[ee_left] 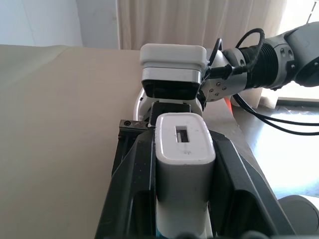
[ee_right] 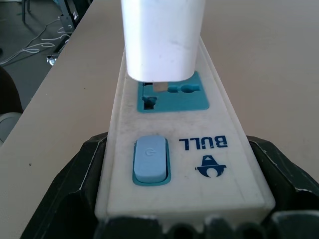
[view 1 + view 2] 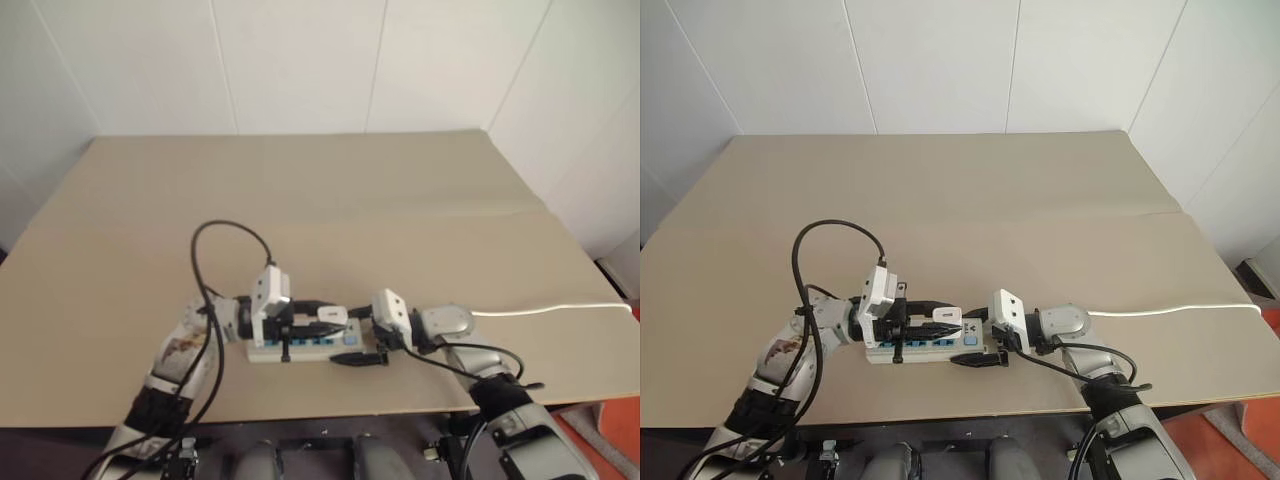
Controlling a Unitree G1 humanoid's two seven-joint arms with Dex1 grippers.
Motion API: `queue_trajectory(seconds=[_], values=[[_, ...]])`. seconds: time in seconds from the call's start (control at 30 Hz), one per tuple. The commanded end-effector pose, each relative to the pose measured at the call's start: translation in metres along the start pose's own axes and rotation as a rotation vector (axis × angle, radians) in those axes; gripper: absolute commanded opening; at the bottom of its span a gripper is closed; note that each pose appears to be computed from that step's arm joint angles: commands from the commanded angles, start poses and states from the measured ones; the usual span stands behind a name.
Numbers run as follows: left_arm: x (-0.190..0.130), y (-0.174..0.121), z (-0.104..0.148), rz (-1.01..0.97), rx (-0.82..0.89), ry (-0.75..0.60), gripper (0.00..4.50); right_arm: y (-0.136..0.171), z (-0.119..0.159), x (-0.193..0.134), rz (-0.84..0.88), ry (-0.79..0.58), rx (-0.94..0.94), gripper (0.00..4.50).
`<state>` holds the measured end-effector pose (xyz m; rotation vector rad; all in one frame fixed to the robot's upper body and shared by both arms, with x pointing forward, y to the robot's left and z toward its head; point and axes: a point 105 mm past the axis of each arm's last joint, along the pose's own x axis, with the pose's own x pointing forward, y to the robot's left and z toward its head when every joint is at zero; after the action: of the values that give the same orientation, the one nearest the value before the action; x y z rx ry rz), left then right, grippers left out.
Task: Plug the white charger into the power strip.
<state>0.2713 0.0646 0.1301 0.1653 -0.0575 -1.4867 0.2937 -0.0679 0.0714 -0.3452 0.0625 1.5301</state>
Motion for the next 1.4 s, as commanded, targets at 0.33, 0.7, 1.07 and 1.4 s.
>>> queue_trajectory(seconds=[0.33, 0.7, 1.07, 1.4], values=[[-0.002, -0.002, 0.001, -0.070, 0.055, -0.017, 1.02, 0.008, -0.015, -0.002, 0.005, 0.060, 0.047, 3.45], [-0.001, -0.001, -0.002, -0.062, 0.056, -0.033, 1.02, 0.008, -0.016, -0.004, 0.003, 0.068, 0.051, 3.45], [-0.008, 0.001, -0.016, -0.066, 0.023, -0.013, 1.02, 0.009, -0.016, -0.005, 0.011, 0.073, 0.054, 3.45], [-0.034, -0.010, -0.073, -0.070, -0.022, 0.162, 1.02, 0.011, -0.016, -0.007, 0.010, 0.079, 0.061, 3.45]])
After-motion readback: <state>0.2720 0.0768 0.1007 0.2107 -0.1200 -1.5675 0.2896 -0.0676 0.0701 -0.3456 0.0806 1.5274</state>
